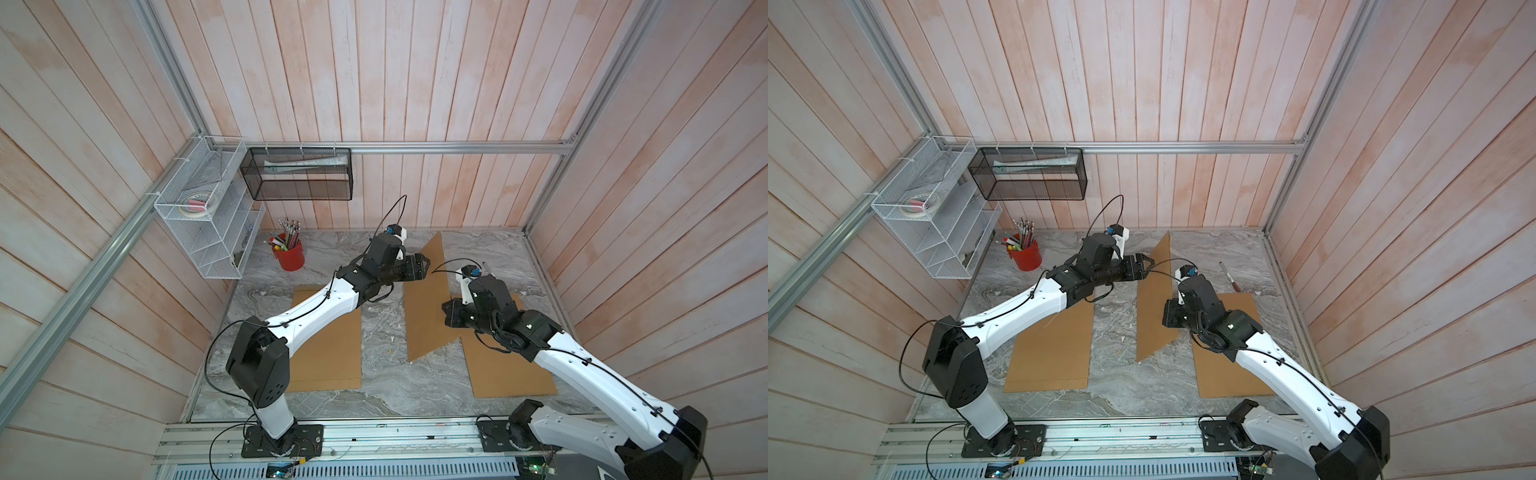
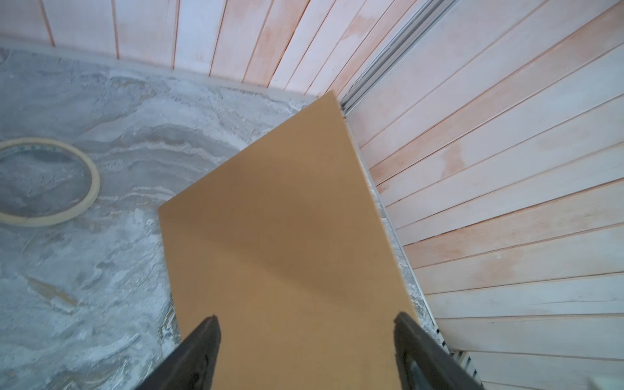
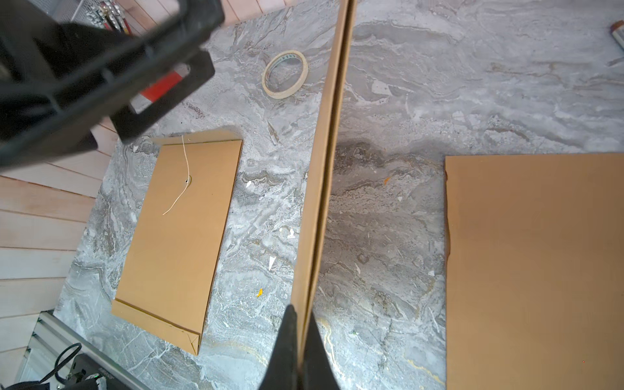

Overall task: Open the file bag
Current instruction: Pick up the file bag from the center of the board.

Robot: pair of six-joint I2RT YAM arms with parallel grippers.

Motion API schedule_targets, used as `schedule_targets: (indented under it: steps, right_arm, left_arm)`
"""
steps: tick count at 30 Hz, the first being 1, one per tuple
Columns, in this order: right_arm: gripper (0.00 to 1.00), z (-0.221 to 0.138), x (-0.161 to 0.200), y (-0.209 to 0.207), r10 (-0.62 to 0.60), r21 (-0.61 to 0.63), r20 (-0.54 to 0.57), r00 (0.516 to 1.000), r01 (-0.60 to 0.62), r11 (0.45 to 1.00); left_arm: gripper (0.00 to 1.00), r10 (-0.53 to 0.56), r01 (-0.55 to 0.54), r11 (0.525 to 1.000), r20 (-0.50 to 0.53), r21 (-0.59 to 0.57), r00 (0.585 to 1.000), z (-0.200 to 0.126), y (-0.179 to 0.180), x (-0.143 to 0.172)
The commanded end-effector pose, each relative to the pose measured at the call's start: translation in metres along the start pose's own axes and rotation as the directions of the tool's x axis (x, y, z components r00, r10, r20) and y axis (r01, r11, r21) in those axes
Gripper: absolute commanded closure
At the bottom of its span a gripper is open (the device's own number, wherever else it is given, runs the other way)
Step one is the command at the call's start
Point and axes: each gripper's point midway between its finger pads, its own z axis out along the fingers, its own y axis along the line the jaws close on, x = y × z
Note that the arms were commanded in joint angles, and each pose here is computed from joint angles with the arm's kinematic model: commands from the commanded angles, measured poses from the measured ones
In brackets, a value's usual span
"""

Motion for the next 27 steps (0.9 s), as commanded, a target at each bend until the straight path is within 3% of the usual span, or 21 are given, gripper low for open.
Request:
schedule_targets:
  steps: [1, 7, 13, 20, 27]
  right_arm:
    - [1.0, -0.002, -0.005, 0.004, -0.059, 0.048, 0.0, 0.998, 0.059, 0.997]
    - [1.0, 0.004, -0.01, 0.016, -0.104, 0.095, -0.009, 0.995, 0.104, 0.99]
    - [1.0, 0.001, -0.019, 0.028, -0.116, 0.096, 0.022, 0.993, 0.113, 0.989]
    - [1.0, 0.0, -0.022, 0.036, -0.144, 0.101, 0.025, 0.989, 0.141, 0.985]
    - [1.0, 0.001, -0.022, 0.044, -0.173, 0.108, 0.023, 0.985, 0.169, 0.98]
  left_arm:
    - [0.15, 0.031, -0.03, 0.999, -0.03, 0.018, 0.999, 0.006, -0.011, -0.001]
    - [0.13, 0.067, -0.067, 0.998, -0.014, 0.007, 0.998, 0.017, -0.02, -0.021]
    - [0.13, 0.102, -0.105, 0.989, -0.034, -0.109, 0.994, 0.026, -0.002, -0.026]
    - [0.13, 0.132, -0.137, 0.979, -0.045, -0.149, 0.99, 0.033, 0.003, -0.03]
    - [0.22, 0.142, -0.148, 0.976, -0.049, -0.158, 0.989, 0.04, 0.005, -0.035]
